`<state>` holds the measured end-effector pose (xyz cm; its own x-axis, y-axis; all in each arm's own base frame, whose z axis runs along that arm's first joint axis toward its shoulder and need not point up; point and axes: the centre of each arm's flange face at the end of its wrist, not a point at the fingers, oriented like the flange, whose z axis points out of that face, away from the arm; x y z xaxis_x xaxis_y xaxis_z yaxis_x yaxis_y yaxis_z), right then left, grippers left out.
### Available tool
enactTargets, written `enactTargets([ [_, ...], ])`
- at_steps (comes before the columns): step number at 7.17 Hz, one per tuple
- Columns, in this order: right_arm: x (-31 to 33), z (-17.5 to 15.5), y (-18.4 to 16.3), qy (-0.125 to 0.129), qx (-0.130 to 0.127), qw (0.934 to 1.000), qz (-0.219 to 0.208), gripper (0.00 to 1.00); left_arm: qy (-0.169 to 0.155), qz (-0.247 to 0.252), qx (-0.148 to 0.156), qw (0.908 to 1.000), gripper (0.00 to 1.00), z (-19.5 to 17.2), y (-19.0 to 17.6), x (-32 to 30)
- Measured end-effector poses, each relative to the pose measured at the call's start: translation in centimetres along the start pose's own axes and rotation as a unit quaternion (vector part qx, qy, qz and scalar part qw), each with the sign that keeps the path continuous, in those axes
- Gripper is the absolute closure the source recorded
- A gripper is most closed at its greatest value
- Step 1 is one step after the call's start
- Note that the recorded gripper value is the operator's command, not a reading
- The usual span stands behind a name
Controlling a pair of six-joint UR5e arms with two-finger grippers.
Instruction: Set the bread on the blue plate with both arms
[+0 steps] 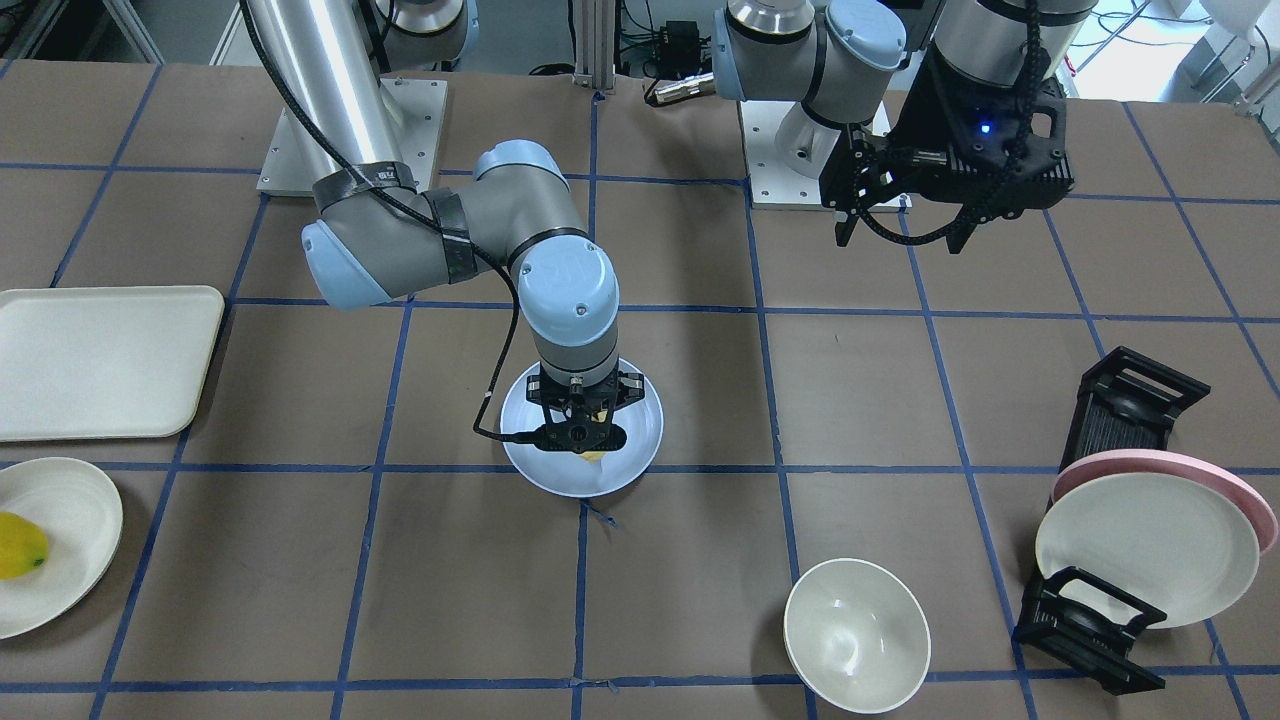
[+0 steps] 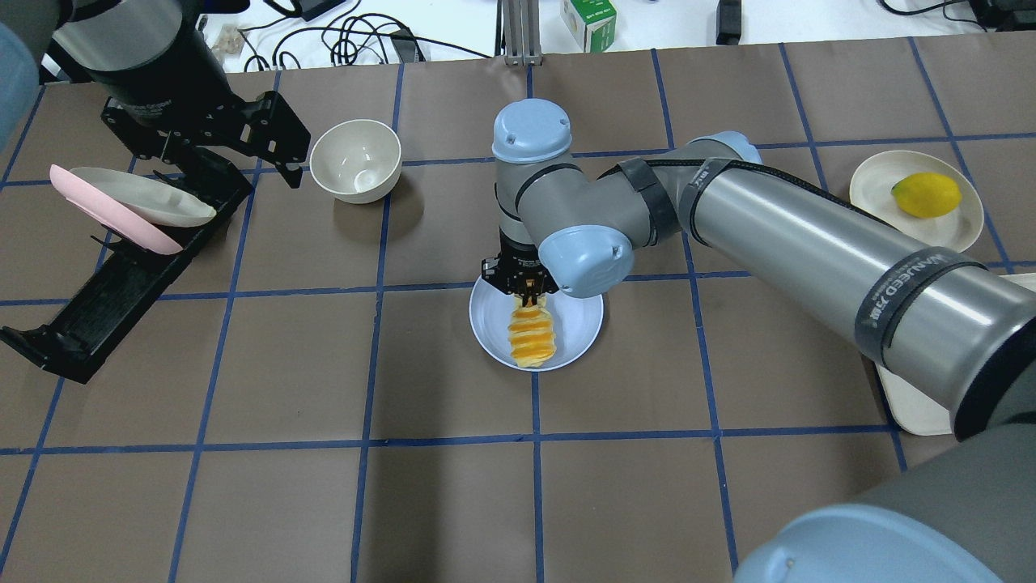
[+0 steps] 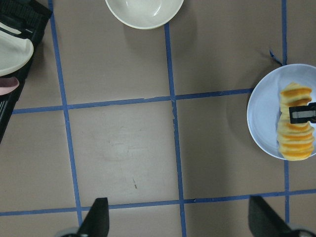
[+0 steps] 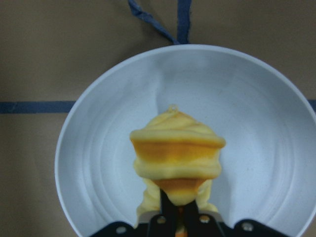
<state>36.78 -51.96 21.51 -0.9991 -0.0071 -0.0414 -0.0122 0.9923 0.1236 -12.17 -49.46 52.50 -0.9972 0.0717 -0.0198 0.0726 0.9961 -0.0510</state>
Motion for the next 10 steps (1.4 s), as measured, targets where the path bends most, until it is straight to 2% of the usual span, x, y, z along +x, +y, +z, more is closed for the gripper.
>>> enactTargets([
  [1, 0.1, 0.2, 0.1, 0.002, -0.001, 1.0, -0.001, 0.38, 0.0, 0.0, 0.006, 1.0, 0.0, 0.0, -0.3, -0.3],
  [3, 0.1, 0.4, 0.1, 0.004, -0.002, 1.0, -0.002, 0.25, 0.0, -0.001, 0.009, 1.0, 0.0, 0.1, -0.5, -0.7],
  [4, 0.1, 0.3, 0.2, 0.004, -0.002, 1.0, -0.002, 0.23, 0.001, -0.003, 0.009, 1.0, 0.0, 0.1, -0.5, -0.7],
  [6, 0.1, -0.3, 0.1, 0.002, 0.003, 1.0, -0.002, 0.03, 0.002, -0.01, 0.01, 0.9999, 0.0, 0.1, -0.5, -0.8],
  [8, 1.7, -3.7, -0.6, -0.008, 0.028, 0.9996, 0.006, 0.0, 0.002, -0.014, 0.009, 0.9999, 0.0, 0.1, -0.6, -0.8],
  [9, 4.1, -6.5, -1.0, -0.014, 0.039, 0.9989, 0.022, 0.0, 0.002, -0.021, 0.007, 0.9997, 0.0, -0.1, -0.6, -1.1],
  [10, 7.7, -9.8, -1.1, -0.016, 0.04, 0.9983, 0.041, 0.0, 0.002, -0.03, 0.005, 0.9995, 0.0, -0.1, -0.6, -1.5],
])
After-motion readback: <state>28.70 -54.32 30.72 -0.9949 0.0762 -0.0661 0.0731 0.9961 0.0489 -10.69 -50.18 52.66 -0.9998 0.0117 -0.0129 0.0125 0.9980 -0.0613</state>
